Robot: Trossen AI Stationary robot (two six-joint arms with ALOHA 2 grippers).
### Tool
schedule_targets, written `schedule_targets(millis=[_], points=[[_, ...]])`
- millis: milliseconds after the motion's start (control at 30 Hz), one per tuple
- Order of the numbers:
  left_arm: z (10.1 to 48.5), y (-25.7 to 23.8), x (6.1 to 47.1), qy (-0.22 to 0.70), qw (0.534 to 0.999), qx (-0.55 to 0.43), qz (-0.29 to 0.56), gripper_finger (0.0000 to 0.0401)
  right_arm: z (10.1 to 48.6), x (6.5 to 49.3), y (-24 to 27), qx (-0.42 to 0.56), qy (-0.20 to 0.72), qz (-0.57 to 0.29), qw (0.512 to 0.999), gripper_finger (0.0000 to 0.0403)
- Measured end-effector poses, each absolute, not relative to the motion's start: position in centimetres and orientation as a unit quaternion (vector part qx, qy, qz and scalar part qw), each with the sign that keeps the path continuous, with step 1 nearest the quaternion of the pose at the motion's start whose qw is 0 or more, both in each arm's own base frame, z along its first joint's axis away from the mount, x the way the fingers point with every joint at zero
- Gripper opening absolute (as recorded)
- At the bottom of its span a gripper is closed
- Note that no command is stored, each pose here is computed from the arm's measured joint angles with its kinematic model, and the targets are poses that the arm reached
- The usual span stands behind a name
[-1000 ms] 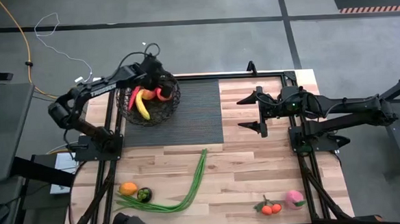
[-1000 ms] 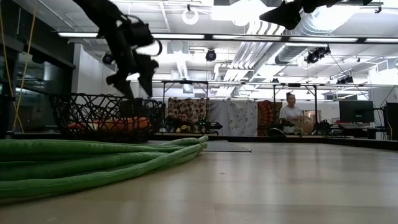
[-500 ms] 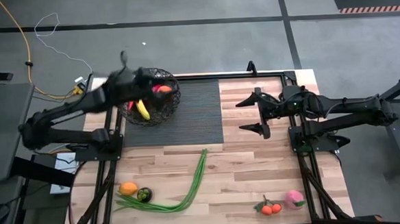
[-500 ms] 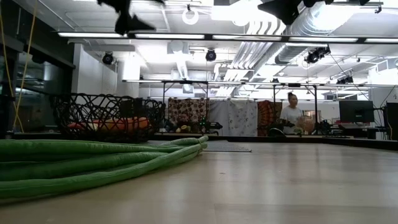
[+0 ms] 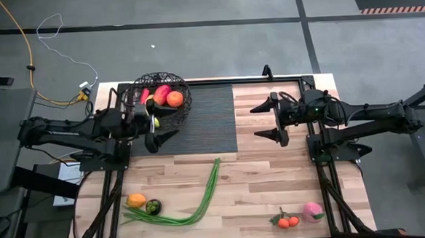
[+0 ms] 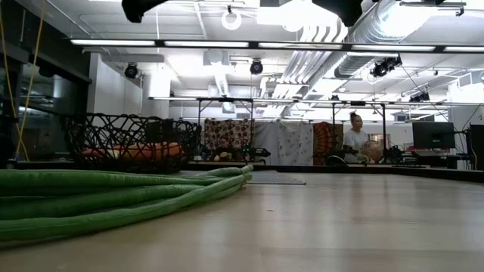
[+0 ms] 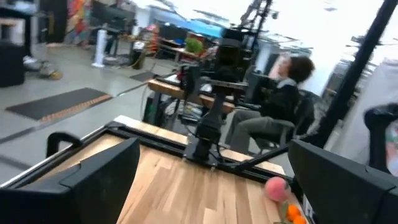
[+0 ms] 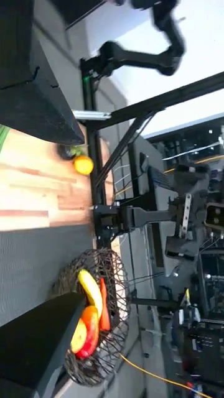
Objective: Build produce basket
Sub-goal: Put the pink peach into the black basket
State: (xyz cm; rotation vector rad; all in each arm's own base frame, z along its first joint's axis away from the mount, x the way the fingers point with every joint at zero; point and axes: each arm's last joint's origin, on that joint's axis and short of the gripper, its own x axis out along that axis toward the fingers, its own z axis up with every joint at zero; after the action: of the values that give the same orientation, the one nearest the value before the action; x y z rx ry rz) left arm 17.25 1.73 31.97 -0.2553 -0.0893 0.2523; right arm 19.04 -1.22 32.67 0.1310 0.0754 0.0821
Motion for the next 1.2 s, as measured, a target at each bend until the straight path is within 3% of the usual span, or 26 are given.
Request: schedule_targets(millis=[300,1200], points=[[32.05,1.81,17.25,-0.048,0.984,-0.114,0.128,0.0397,33.24,19.06,-1.22,0.179,0.013,0.041,0.983,0.0397],[32.03,1.8,17.27,-0.049,0.981,-0.138,0.127,0.0397,33.15,19.11,-1.41,0.199,0.012,0.01,0.98,0.0397]])
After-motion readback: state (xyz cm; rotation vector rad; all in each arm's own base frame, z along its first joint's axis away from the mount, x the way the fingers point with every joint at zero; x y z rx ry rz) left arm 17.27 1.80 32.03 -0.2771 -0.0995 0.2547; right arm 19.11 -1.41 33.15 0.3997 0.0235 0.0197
